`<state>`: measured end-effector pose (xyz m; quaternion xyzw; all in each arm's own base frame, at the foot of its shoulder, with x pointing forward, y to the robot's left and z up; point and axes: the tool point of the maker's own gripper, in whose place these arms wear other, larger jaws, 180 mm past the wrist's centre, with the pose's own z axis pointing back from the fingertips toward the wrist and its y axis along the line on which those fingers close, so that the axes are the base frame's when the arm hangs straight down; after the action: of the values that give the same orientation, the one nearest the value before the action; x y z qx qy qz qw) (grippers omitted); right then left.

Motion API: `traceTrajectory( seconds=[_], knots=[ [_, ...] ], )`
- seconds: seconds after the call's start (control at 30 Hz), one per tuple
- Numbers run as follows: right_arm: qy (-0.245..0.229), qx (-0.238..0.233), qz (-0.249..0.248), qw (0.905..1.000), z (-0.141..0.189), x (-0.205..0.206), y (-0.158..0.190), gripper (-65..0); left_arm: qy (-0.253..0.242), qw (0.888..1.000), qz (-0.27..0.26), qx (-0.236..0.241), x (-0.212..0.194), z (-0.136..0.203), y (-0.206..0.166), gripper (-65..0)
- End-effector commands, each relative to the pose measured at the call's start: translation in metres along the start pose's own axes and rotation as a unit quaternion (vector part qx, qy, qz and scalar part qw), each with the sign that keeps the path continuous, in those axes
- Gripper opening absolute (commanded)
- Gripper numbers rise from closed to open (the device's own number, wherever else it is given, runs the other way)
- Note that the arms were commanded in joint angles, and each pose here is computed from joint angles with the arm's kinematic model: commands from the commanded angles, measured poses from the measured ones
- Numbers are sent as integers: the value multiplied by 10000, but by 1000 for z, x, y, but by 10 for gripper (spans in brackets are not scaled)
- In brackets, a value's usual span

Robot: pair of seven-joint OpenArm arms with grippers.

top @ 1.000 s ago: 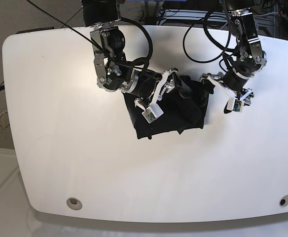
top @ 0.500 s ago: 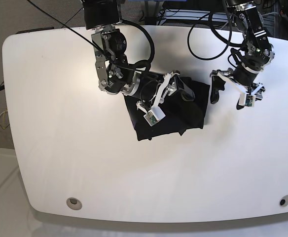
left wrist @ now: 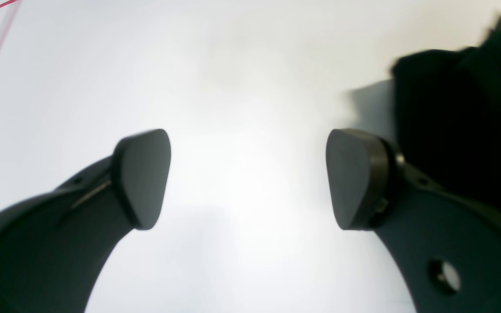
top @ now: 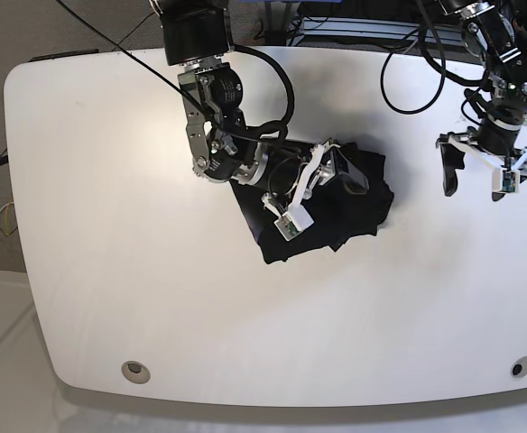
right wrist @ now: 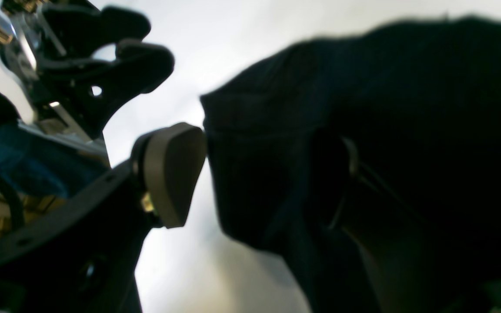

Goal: Fold the T-shirt properly
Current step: 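Move the open left gripper away from the black bundle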

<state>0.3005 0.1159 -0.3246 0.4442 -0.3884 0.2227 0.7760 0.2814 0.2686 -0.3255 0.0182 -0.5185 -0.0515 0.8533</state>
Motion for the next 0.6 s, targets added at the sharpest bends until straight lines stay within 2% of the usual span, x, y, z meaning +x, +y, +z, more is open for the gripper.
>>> traceTrajectory(
  seconds=[0.0, 0.17, 0.33, 0.57],
  knots=[
    [-315, 137, 76, 9994, 0, 21, 7, -249, -287, 9995, -92, 56, 18, 3, 7, -123],
    [-321, 162, 69, 9993, -1, 21, 8, -249, -291, 9995, -100, 63, 18, 3, 8, -123],
    [-280, 354, 208, 9988, -6, 21, 24, -249, -289, 9995, -97, 8, 18, 2, 4, -123],
    [-542, 488, 552, 9958, 3, 40, 47, -251, -323, 9988, -182, -307, 22, -4, -19, -126]
  ],
)
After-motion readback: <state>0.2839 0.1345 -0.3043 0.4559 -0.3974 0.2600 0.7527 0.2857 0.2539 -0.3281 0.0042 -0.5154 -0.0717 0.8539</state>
